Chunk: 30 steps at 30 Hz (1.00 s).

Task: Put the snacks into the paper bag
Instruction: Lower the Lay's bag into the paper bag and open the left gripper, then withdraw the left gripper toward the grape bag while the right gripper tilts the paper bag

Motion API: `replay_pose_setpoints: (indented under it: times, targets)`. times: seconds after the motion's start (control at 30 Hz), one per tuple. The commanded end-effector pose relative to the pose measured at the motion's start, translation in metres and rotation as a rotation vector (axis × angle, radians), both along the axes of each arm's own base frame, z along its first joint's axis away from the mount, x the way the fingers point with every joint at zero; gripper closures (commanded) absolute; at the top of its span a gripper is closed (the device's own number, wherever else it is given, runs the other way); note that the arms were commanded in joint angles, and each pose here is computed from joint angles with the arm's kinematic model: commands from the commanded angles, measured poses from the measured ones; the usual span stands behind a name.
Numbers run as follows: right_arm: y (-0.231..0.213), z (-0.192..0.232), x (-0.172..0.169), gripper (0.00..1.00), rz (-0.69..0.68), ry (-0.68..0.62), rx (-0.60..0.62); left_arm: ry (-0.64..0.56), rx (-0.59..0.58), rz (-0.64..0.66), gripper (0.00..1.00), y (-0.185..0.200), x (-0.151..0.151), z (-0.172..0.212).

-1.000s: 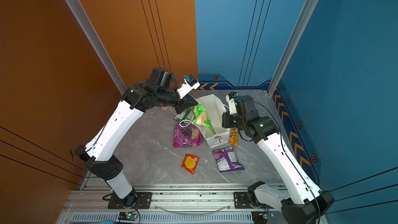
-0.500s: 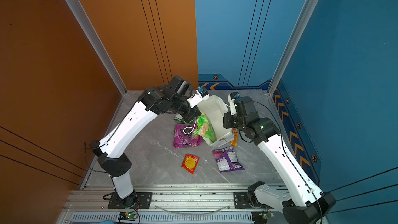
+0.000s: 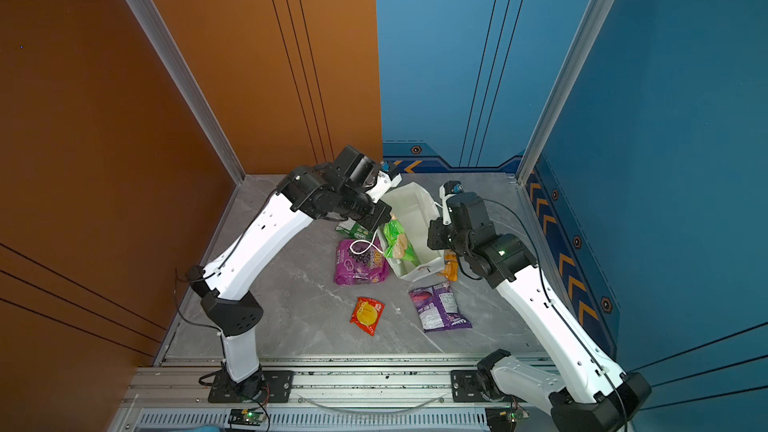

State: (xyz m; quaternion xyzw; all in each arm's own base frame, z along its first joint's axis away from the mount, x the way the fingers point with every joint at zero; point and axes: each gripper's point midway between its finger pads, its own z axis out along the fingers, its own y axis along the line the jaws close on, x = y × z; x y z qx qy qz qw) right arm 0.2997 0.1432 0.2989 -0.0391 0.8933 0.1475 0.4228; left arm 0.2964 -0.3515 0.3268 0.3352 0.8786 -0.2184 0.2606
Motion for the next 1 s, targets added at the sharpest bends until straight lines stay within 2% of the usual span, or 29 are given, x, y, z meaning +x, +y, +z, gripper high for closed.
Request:
replay_pose_setpoints:
  times: [0.0, 0.27, 0.47, 0.53, 0.63, 0.87, 0.97]
  targets:
    - [-0.006, 0.013, 0.002, 1.0, -0.057, -0.061, 0.018, 0.041, 0.015, 0.008, 1.0, -0.003, -0.01, -0.009]
    - [-0.007, 0.018, -0.001, 1.0, -0.064, -0.082, 0.012, 0.046, 0.049, 0.112, 0.97, 0.009, 0.003, -0.016]
    - [-0.01, 0.021, -0.003, 1.0, -0.087, -0.105, 0.001, 0.081, 0.03, 0.175, 0.85, 0.011, 0.007, -0.017]
    - [-0.011, 0.021, -0.004, 1.0, -0.092, -0.11, 0.0, 0.082, 0.021, 0.185, 0.76, 0.01, 0.006, -0.015]
    - [-0.012, 0.02, -0.004, 1.0, -0.098, -0.112, -0.001, 0.075, 0.0, 0.194, 0.69, 0.01, 0.005, -0.007]
    - [-0.015, 0.019, -0.006, 1.0, -0.107, -0.113, -0.012, 0.046, -0.02, 0.18, 0.65, 0.005, -0.001, 0.005]
    - [-0.02, 0.021, -0.007, 1.0, -0.117, -0.122, -0.025, -0.031, -0.031, 0.189, 0.65, 0.01, -0.003, 0.02]
